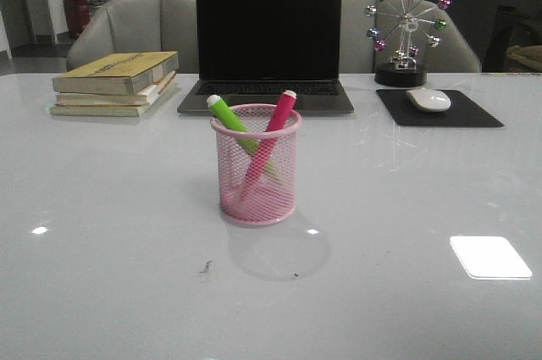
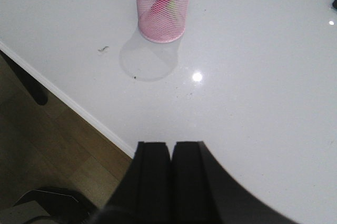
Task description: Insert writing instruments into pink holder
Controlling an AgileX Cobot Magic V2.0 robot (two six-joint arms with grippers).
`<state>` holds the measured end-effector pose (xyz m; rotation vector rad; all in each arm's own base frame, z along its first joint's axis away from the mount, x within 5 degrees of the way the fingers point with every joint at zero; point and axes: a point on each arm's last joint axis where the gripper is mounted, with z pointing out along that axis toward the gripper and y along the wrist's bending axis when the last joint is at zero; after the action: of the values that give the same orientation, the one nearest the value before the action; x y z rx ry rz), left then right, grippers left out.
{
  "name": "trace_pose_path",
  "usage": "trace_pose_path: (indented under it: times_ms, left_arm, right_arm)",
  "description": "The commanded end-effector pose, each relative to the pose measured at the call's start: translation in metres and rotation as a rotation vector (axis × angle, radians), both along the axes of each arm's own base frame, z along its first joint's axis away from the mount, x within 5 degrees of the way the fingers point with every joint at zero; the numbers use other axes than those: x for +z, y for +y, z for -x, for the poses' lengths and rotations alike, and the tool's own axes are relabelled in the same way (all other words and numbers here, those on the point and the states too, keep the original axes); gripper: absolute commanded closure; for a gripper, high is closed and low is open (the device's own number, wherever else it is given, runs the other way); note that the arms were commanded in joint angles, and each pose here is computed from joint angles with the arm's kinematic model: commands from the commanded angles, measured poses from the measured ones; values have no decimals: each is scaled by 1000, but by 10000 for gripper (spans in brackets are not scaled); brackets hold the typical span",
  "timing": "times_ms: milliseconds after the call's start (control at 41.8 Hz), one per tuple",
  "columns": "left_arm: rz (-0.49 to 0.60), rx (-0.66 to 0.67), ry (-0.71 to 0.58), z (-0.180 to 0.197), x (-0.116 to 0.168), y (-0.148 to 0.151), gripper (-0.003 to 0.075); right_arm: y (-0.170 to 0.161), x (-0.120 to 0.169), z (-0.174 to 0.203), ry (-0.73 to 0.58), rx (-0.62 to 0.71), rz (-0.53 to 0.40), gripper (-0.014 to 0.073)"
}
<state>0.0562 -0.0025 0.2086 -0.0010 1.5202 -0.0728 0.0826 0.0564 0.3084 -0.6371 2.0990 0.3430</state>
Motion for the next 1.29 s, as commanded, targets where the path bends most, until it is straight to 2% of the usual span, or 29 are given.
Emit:
trace_pose_path:
  times_ms: [0, 359, 1269]
  left_arm:
    - [4, 0, -108, 2, 8, 0, 629]
    - [-48, 8, -121, 3, 9, 0, 629]
    - [-23, -31, -120, 3, 9, -2, 629]
  right_arm:
    - [1, 14, -3, -82, 0, -40, 569]
    - [1, 14, -3, -82, 0, -40, 569]
    - [1, 14, -3, -82, 0, -40, 569]
